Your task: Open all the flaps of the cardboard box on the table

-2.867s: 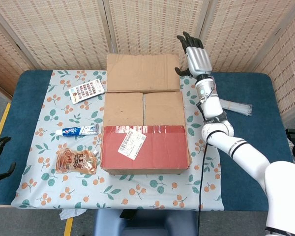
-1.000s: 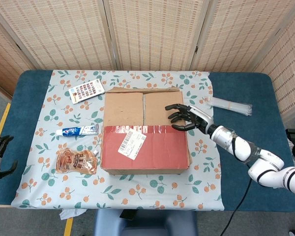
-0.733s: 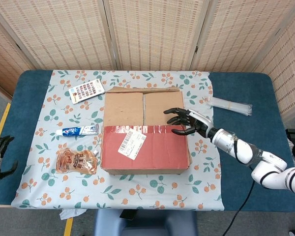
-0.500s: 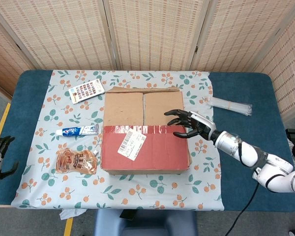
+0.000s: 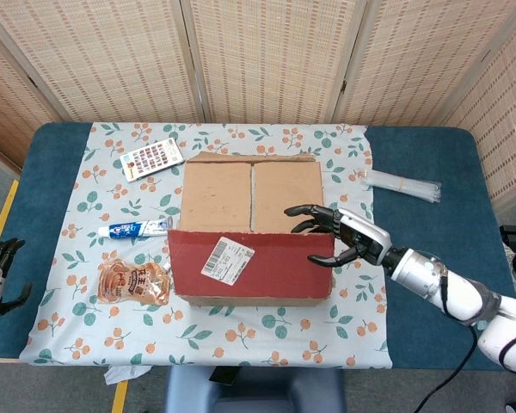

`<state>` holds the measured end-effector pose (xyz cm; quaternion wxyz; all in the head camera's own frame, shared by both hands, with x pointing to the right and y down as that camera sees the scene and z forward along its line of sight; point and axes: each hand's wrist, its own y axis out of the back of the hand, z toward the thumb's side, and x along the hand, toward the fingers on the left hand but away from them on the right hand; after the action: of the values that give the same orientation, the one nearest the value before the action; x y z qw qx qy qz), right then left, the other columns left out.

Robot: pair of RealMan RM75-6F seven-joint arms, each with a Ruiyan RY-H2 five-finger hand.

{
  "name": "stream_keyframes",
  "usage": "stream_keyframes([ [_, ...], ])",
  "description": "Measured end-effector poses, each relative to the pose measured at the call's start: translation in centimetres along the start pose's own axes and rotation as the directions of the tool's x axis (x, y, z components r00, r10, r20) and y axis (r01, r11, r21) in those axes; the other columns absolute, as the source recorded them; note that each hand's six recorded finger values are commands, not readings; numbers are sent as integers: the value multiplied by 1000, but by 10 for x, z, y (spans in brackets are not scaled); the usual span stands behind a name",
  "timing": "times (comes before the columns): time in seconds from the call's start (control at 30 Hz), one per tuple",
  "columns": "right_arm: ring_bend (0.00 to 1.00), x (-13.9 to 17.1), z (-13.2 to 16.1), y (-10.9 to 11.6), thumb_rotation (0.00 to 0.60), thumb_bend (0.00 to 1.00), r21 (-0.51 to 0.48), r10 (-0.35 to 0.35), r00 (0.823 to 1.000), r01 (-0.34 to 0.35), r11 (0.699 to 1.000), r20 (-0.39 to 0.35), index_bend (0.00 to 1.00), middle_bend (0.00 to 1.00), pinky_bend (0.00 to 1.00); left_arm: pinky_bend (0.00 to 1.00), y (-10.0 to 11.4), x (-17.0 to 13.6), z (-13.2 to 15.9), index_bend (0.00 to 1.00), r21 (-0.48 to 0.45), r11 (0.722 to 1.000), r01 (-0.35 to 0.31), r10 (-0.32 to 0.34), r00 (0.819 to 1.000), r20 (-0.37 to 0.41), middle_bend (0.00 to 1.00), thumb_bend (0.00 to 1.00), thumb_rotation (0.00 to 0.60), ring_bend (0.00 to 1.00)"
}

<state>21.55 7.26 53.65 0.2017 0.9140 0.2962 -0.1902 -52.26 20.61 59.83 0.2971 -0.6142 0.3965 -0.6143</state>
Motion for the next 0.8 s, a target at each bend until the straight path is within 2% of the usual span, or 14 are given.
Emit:
stream_keyframes([
  [0.23,226,39,25,-42,600,337,110,31,999,-26,994,-43,168,127,309,0,0,0,2,109,2,1000,2,-2,1000,3,89,474,600,46],
  [0.4,208,67,16,-71,600,337,177,62,998,-60,982,-9,137,109,312,0,1,-1,6,108,10,1000,-7,7,1000,12,89,474,600,46],
  [0.63,179,96,-13,-93,600,337,268,87,992,-110,957,96,93,68,332,0,3,-2,6,106,10,1000,-14,13,1000,8,89,474,600,49],
  [0.8,177,100,-10,-93,600,337,303,70,995,-89,949,71,93,75,312,0,1,-3,7,106,13,1000,-9,9,1000,8,89,474,600,49],
])
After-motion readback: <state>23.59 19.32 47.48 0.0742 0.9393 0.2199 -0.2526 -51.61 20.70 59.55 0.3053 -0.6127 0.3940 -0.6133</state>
